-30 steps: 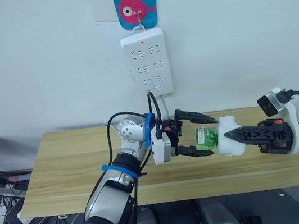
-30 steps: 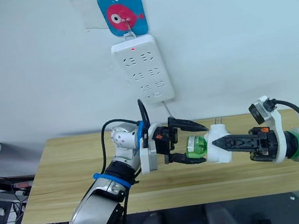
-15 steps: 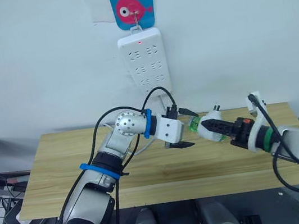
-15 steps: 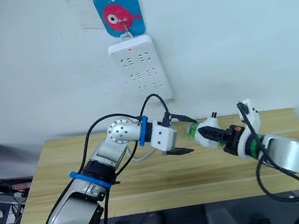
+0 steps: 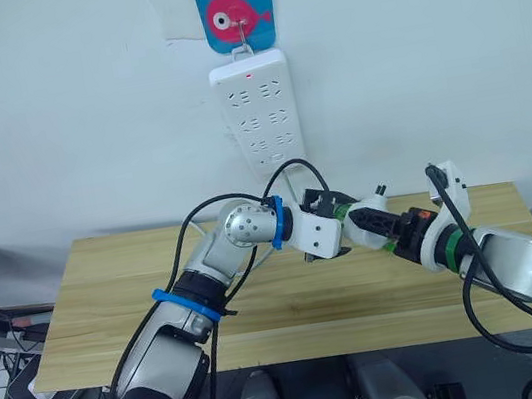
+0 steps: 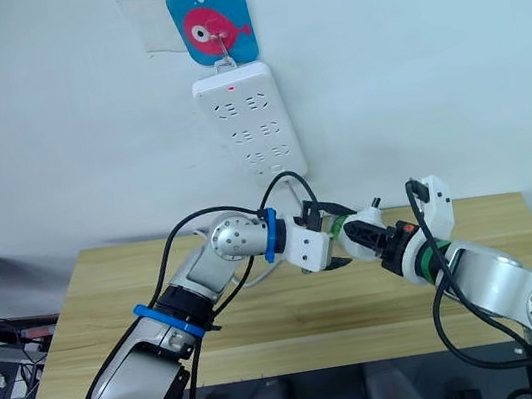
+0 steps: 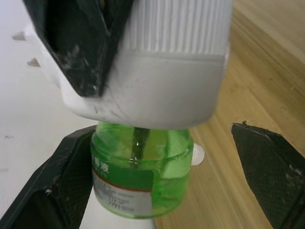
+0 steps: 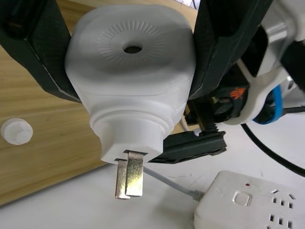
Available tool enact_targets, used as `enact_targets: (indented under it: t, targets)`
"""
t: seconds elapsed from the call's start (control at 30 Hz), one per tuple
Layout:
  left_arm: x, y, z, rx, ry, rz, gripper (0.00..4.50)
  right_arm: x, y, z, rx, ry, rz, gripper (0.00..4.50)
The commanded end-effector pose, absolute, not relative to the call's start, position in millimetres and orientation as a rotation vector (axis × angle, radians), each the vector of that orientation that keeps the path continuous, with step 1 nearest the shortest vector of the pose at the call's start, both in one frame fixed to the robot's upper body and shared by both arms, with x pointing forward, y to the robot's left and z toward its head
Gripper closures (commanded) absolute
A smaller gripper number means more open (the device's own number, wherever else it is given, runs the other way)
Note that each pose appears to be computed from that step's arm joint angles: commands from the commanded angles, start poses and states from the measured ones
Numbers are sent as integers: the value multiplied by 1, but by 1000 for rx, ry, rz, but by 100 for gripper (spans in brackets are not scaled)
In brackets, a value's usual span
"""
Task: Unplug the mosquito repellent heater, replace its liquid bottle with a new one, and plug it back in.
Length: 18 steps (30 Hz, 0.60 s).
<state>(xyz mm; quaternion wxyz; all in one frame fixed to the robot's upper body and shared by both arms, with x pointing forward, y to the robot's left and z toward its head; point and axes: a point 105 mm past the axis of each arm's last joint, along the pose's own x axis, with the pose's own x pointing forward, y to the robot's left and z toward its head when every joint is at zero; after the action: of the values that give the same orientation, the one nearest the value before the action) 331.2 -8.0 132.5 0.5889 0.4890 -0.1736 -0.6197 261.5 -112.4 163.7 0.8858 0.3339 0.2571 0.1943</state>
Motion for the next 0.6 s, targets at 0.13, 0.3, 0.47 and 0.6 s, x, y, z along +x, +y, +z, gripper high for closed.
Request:
enact_targets:
  t: [0.13, 0.3, 0.47, 0.6]
  targets:
    - [332, -16, 142, 1145, -453, -1434, 0, 250, -103, 175, 668, 506, 488, 153]
    - [334, -17, 144, 1155, -460, -1437, 120, 248, -107, 171, 612, 526, 520, 153]
    - [333, -17, 145, 1165, -462, -1445, 228, 247, -109, 170, 599, 530, 527, 153]
    - [331, -18, 144, 1166, -462, -1452, 228, 247, -106, 171, 606, 528, 538, 153]
